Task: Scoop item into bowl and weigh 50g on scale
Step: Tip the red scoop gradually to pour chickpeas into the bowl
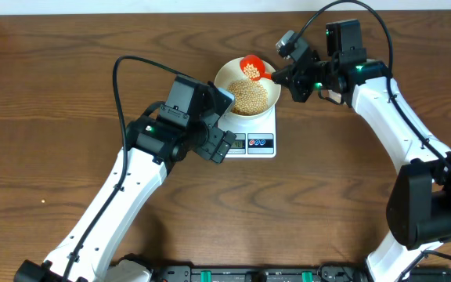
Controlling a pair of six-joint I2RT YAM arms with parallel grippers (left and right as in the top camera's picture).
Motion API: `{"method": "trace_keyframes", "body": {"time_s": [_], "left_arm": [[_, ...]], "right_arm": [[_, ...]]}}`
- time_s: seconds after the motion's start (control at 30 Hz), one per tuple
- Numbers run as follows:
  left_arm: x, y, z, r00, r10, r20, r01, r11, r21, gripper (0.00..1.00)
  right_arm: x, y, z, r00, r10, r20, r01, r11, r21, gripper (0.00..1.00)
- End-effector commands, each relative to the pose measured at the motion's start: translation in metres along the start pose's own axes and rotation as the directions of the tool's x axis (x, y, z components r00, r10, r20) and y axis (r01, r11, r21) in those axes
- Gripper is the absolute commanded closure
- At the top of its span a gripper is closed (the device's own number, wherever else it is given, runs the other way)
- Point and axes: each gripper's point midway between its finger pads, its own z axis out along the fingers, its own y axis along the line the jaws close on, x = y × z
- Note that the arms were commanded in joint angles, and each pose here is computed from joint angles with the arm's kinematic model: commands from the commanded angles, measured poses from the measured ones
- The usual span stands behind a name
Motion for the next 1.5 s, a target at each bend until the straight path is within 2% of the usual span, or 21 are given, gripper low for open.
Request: {"method": "trace_keyframes", "body": {"time_s": [0.0, 0.4, 0.53, 0.63, 1.47], "left_arm": [[0.0004, 0.0020, 0.0014, 1.000, 0.000, -0.006, 0.000, 1.000, -0.009, 0.07], [0.0004, 0.0020, 0.0014, 1.000, 0.000, -0.006, 0.000, 1.000, -0.009, 0.07], [0.0004, 0.0020, 0.0014, 1.000, 0.000, -0.006, 0.000, 1.000, -0.009, 0.07], [0.0004, 0.0020, 0.0014, 1.000, 0.000, -0.006, 0.000, 1.000, -0.009, 0.07], [0.0004, 0.0020, 0.0014, 1.000, 0.000, -0.006, 0.000, 1.000, -0.009, 0.07]], "right_arm": [[-0.0207, 0.0039, -0.0123, 0.998, -0.055, 0.042, 0.055, 0.998, 0.012, 0.99], [-0.0210, 0.0045, -0.0123, 0.998, -0.045, 0.044, 0.045, 0.999, 0.008, 0.99], [-0.0229, 0.0076, -0.0135, 0.998, 0.021, 0.058, -0.019, 1.000, -0.020, 0.99], [-0.0256, 0.0130, -0.0150, 0.997, 0.024, 0.076, -0.020, 0.998, -0.059, 0.99], [-0.0256, 0.0129, -0.0151, 0.996, 0.041, 0.076, -0.037, 0.997, -0.061, 0.99]]}}
